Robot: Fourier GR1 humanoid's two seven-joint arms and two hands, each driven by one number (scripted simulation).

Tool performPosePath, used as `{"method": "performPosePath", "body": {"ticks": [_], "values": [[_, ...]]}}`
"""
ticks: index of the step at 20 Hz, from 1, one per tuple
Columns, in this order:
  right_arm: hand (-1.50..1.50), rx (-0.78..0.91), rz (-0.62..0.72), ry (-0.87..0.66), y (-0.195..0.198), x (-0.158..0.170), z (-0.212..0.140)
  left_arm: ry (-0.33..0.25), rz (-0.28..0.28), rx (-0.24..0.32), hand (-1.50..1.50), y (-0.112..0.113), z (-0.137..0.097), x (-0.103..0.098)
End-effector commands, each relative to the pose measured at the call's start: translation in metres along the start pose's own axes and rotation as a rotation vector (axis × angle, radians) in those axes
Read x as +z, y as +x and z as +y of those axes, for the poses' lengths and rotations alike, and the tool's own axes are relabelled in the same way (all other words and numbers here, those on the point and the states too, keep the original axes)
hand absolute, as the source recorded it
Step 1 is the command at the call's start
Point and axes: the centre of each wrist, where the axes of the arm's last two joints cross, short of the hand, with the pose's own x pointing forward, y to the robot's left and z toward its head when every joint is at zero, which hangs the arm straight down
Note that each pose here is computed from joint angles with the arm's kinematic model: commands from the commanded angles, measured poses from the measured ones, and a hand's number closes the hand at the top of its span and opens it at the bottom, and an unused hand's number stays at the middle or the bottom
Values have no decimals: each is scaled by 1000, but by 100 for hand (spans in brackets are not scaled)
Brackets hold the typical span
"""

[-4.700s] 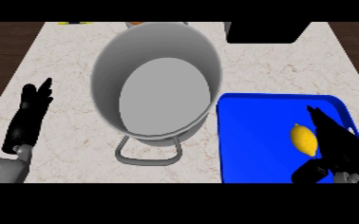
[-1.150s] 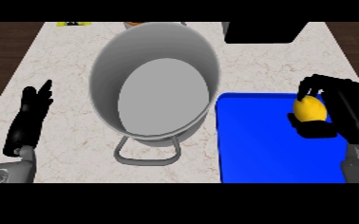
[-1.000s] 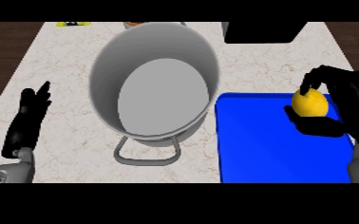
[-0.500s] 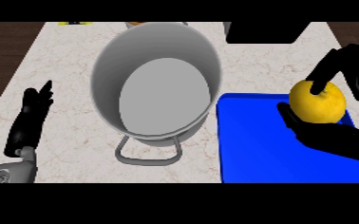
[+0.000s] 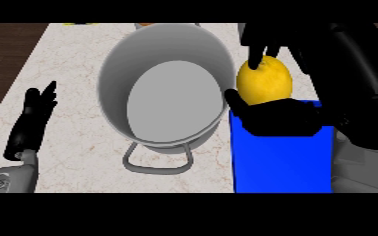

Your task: Pick the lemon from the tray and place it in the pot

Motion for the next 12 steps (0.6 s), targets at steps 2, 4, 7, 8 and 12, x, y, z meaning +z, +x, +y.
{"method": "performPosePath", "body": {"ticks": [2,4,7,8,12], "values": [[150,-12,37,82,39,-40,32,2,-3,6,0,-5,1,-2],[150,-2,33,127,49,-47,55,-25,6,20,0,-1,0,3],[150,6,41,183,60,-44,74,1,-14,-10,0,-5,16,3],[150,-7,46,207,40,-63,81,-7,1,2,0,-6,-4,8],[150,-32,124,297,31,-65,128,-3,-11,4,0,4,-1,-2]]}}
